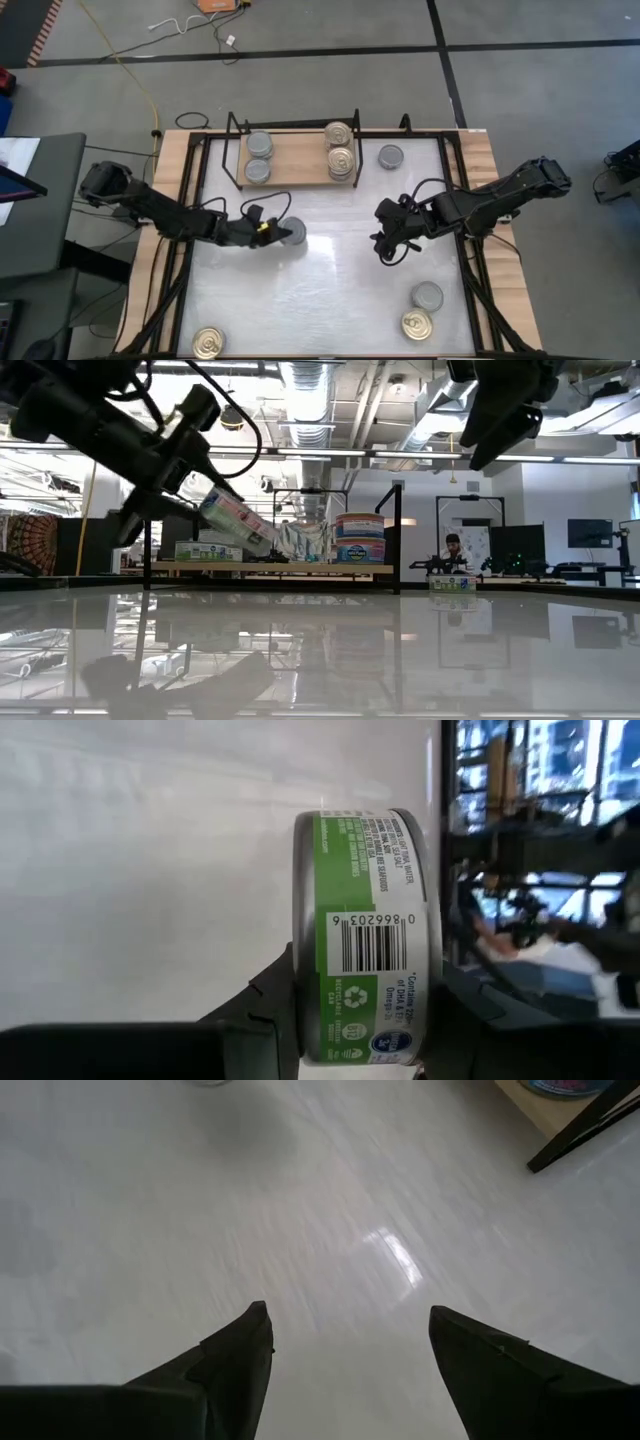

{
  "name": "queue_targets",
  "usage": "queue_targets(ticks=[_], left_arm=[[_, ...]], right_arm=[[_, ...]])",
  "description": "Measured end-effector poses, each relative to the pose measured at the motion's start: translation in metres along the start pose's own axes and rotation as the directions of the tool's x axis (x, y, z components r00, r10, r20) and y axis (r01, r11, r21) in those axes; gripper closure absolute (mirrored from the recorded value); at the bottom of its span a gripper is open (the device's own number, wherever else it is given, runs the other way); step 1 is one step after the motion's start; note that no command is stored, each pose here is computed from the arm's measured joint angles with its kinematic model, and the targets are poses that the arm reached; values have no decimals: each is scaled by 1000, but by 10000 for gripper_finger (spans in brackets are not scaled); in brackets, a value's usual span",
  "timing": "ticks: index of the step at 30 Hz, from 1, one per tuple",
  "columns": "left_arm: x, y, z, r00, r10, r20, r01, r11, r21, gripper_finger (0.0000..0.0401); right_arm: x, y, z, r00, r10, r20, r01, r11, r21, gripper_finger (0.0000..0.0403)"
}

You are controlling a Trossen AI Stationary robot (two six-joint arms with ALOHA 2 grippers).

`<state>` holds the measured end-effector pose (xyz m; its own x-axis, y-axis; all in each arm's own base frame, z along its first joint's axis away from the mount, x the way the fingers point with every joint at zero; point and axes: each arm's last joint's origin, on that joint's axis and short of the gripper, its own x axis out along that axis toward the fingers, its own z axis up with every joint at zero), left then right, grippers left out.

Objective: Stack canned seafood by type on shelf
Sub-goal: Stack the green tuna can on top of the green tuna can on the shelf

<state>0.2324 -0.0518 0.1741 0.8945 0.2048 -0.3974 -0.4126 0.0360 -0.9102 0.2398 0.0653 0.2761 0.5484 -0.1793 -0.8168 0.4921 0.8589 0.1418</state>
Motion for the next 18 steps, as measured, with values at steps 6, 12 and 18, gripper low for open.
queue_targets(ticks=[6, 12, 18], left_arm=[[4, -22, 18, 966, -194, 168, 203, 979, -36, 267], [2, -42, 45, 852, -327, 409, 381, 923, -57, 267], [0, -64, 65, 757, -412, 507, 478, 878, 0, 267]], right_arm=[[0, 1, 1, 1000, 6, 6, -6, 1000, -1, 111], [0, 1, 1, 1000, 12, 13, -12, 998, -62, 111], [0, 2, 2, 1000, 21, 22, -18, 990, -143, 111]])
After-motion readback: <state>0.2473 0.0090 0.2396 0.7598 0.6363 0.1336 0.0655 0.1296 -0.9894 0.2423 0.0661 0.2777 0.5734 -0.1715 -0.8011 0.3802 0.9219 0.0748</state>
